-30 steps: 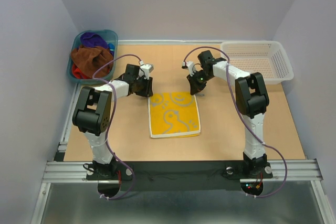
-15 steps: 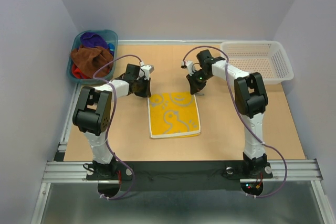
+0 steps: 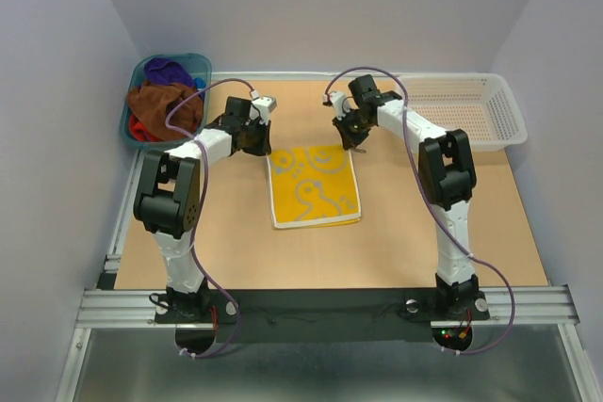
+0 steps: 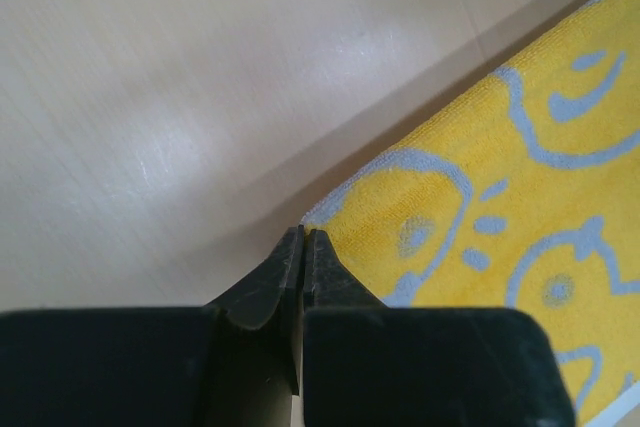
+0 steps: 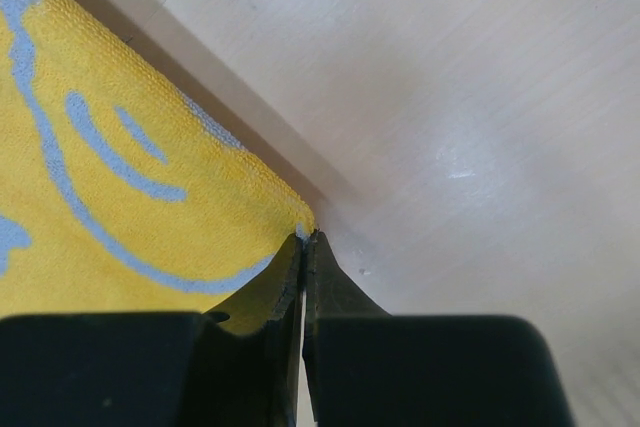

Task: Fold and stack the towels
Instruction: Fold the towel

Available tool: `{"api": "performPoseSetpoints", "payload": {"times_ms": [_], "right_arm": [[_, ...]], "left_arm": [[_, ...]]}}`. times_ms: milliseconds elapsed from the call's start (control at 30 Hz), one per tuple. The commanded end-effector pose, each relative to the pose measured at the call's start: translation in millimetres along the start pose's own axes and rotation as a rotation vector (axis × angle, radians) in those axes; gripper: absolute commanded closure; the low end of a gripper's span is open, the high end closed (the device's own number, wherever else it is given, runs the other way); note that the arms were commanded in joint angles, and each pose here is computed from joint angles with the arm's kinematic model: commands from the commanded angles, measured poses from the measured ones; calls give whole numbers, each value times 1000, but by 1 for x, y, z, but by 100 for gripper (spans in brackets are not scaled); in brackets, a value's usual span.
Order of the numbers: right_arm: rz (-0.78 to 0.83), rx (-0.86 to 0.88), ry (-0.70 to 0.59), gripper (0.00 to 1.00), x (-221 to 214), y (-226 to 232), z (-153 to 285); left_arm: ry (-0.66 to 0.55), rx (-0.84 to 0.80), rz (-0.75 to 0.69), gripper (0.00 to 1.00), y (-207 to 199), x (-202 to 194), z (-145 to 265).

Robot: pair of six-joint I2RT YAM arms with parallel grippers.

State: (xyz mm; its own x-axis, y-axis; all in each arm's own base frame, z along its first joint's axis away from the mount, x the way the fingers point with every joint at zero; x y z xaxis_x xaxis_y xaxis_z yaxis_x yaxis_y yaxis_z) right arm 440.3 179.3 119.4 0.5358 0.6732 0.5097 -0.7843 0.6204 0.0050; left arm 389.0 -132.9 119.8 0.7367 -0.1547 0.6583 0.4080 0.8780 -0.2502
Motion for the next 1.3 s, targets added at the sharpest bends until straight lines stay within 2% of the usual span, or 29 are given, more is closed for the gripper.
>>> {"api": "performPoseSetpoints", "payload": {"times_ms": [0,300,467,800,1133,1267], "right_arm": [[7,-112,-78,99,18,-7,36],[1,-79,-92,99,2,26,63],[-2,-19,-86,99,-10,53,70],[-146,43,-23,100,-46,90,75],[-231,4,6,99,-60,96,80],[-245,62,-14,99,-61,104,84]], "left_arm": [[-65,24,-27,100,2,19,16],[-104,48,11,100,-12,5,49],[-75,56,59,100,-20,-17,61],[-79,21,227,100,-51,-53,93],[9,20,396,100,-68,-97,100],[35,38,433,100,-68,-108,102]]}}
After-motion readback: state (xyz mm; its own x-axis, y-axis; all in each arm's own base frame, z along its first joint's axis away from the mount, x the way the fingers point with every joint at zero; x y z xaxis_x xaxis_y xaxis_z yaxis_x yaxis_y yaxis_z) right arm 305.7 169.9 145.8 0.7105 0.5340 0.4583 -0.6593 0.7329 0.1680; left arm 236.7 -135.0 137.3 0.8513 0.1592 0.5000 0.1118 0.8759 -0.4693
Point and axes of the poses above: each gripper's point midway between its finger pads, its own z axis back along the fingers, its own y axis along the line the jaws close on, x = y × z, the point moved 8 cm from there along z, back along the fingers, and after that the axes turned 3 degrees about z, right-handed, at the moved point
